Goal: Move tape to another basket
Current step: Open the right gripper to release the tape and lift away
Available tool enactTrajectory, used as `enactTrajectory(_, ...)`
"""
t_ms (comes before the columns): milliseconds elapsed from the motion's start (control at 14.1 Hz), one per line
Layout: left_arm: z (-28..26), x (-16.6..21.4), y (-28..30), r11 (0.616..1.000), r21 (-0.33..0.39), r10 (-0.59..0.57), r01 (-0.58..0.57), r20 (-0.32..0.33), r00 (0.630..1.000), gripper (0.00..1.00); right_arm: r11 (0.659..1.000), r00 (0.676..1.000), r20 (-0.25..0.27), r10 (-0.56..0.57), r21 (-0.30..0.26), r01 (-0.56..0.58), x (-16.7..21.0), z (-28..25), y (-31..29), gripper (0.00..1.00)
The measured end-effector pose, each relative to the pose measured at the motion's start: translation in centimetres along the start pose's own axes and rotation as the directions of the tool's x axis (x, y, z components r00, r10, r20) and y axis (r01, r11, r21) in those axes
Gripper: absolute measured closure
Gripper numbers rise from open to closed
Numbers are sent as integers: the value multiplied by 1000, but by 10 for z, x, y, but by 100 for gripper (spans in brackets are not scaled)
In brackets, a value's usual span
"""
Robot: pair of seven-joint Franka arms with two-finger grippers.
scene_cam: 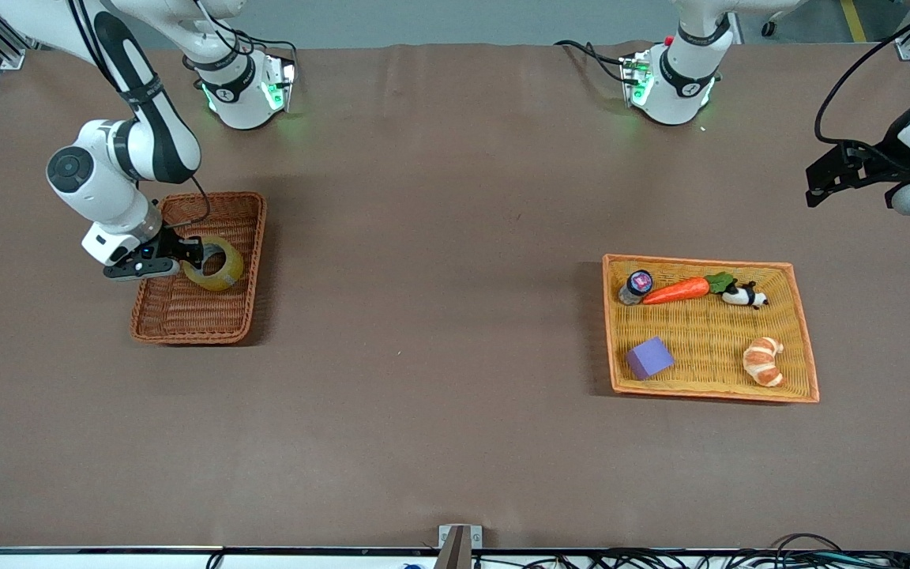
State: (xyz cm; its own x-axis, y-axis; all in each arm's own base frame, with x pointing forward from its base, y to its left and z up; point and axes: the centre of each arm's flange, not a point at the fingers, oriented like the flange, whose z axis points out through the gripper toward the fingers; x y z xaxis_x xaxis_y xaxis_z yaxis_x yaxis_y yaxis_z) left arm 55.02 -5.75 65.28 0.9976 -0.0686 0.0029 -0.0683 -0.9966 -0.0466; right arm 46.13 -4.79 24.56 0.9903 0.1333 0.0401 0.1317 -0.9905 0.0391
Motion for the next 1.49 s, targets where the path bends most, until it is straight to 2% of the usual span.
enactTrajectory(142, 0, 0, 0, 1000, 0, 0, 0, -2, 1000, 0, 999, 999, 17, 33, -1, -33, 26, -49, 7, 19)
enactTrajectory(284, -1, 1, 0, 1000, 0, 0, 0, -7, 1000, 0, 996, 994, 70, 87, 0, -87, 51, -114, 14, 0)
enactTrajectory(426, 0, 1, 0, 1000, 0, 0, 0, -7, 1000, 0, 992, 987, 99, 126, -5, -126, 73, -189, 20, 0)
enactTrajectory(568, 0, 1, 0, 1000, 0, 0, 0, -7, 1000, 0, 987, 981, 104, 163, -12, -163, 86, -260, 24, 0)
enactTrajectory(781, 0, 1, 1, 1000, 0, 1, -1, -6, 1000, 0, 978, 971, 116, 208, 9, -210, 89, -334, 19, 0)
enactTrajectory(994, 3, -1, 5, 1000, 0, 9, -9, 11, 1000, 0, 970, 966, 112, 231, 54, -238, 87, -370, 12, 0)
enactTrajectory(1135, 8, -3, 7, 1000, 1, 12, -12, 14, 1000, 0, 965, 968, 87, 236, 98, -244, 90, -384, 10, 0)
enactTrajectory(1348, 8, -4, 8, 1000, 0, 14, -14, -4, 1000, 0, 962, 968, 56, 246, 106, -251, 90, -407, 13, 0)
enactTrajectory(1490, 8, -3, 9, 1000, 0, 17, -17, -9, 1000, 0, 964, 968, 47, 248, 83, -251, 90, -411, 14, 0)
